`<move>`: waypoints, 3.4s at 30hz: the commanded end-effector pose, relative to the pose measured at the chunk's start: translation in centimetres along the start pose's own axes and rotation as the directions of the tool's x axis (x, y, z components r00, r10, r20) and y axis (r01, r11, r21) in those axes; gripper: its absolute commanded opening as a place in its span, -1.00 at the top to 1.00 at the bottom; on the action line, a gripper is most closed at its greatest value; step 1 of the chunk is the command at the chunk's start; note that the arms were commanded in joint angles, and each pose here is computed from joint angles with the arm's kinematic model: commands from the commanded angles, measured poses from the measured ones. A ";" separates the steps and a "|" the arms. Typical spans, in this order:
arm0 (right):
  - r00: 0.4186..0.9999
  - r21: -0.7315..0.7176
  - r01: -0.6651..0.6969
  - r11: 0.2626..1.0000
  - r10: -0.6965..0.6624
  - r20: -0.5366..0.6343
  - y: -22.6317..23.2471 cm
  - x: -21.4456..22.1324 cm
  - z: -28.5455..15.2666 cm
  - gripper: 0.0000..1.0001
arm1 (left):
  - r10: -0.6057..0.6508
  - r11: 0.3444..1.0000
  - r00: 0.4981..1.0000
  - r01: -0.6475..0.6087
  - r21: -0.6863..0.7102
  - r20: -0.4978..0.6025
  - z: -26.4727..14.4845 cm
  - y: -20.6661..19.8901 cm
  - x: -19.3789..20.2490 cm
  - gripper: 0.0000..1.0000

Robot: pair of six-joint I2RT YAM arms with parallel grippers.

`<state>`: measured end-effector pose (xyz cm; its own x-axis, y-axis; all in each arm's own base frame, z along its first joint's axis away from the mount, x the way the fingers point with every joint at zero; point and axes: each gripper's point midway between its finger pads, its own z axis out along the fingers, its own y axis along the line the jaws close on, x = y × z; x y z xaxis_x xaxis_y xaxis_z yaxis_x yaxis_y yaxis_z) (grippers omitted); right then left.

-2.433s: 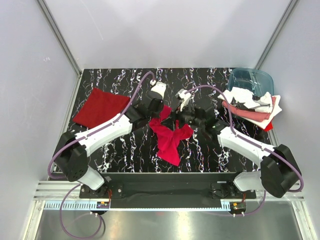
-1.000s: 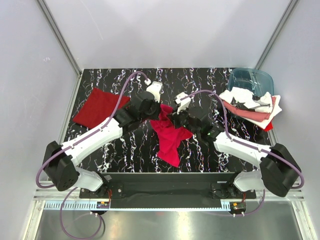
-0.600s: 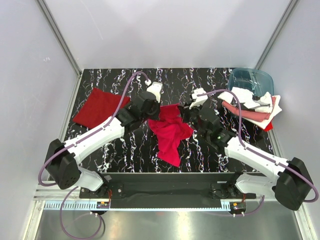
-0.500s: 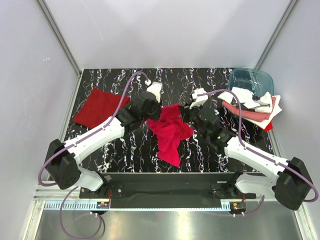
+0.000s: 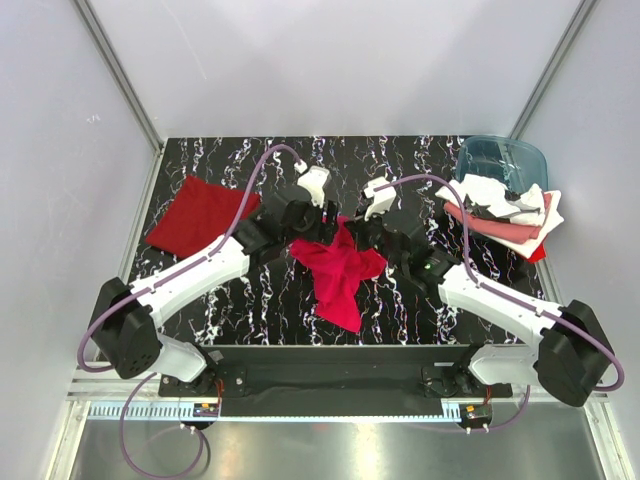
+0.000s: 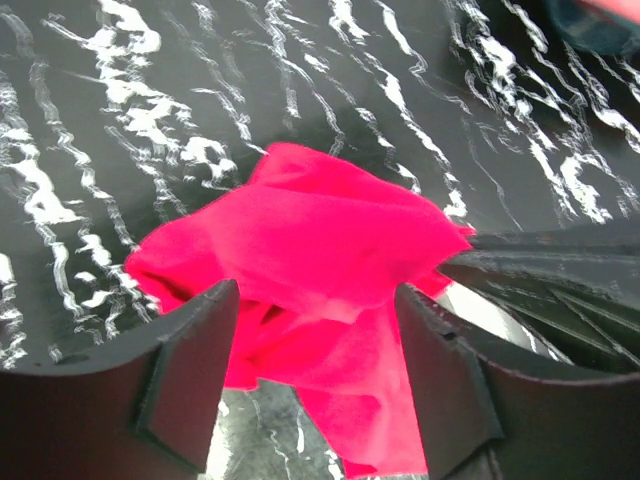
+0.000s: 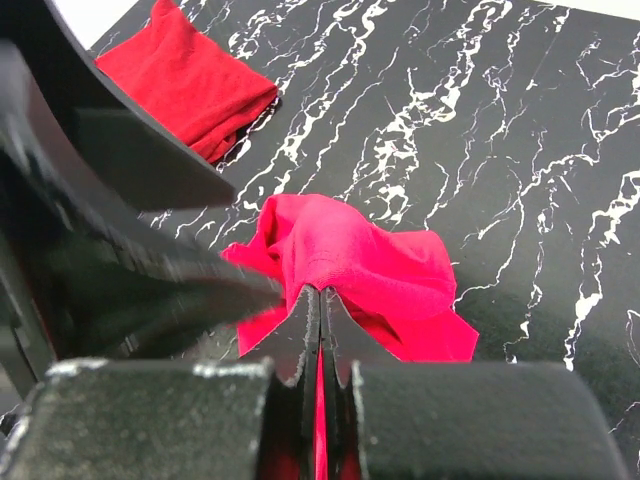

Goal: Fold and stack the t-shirts
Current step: Flatten the tshirt out

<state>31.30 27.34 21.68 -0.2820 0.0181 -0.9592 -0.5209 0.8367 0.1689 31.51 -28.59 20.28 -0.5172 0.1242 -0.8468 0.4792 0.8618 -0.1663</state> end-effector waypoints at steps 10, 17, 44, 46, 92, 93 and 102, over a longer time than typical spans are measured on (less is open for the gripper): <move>0.997 -0.068 -0.043 0.997 0.047 0.062 1.6 -3.5 -1.1 1.00 | 0.044 0.981 0.996 -0.058 0.187 0.077 -0.1 -3.7 -1.0 -0.36; 0.995 -0.093 -0.048 0.995 0.056 0.081 2.0 -4.0 -1.7 1.00 | 0.053 0.996 0.998 -0.055 0.067 0.028 2.1 -2.0 -0.5 -0.12; 0.997 -0.116 0.062 0.991 -0.066 -0.034 2.1 0.2 1.4 -0.06 | 0.029 0.998 0.997 -0.033 0.056 0.068 -0.9 -1.5 -2.0 1.00; 0.998 -0.153 0.065 0.986 -0.068 -0.018 2.8 -0.1 1.2 -0.21 | 0.034 0.998 0.998 -0.037 0.058 0.059 -0.9 -1.6 -1.8 1.00; 0.999 -0.183 0.020 0.983 -0.012 0.046 3.4 -0.8 0.9 0.37 | -0.004 0.973 0.998 -0.010 0.229 0.060 -3.1 -4.7 -2.2 0.98; 0.998 -0.187 0.021 0.982 -0.010 0.056 3.5 -1.1 0.6 0.40 | -0.002 0.975 0.998 -0.012 0.221 0.062 -3.1 -4.5 -2.2 0.98; 0.996 -0.058 0.008 0.998 -0.003 0.086 1.2 -2.0 0.3 1.00 | 0.012 1.000 0.998 -0.013 0.026 0.066 -2.2 -1.1 -2.1 0.97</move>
<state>30.42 29.58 20.84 -0.2834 -0.0102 -0.9590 -0.6284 0.7573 0.1776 29.77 -29.43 21.42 -0.5072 0.1424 -0.8500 0.5426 0.8190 -0.1866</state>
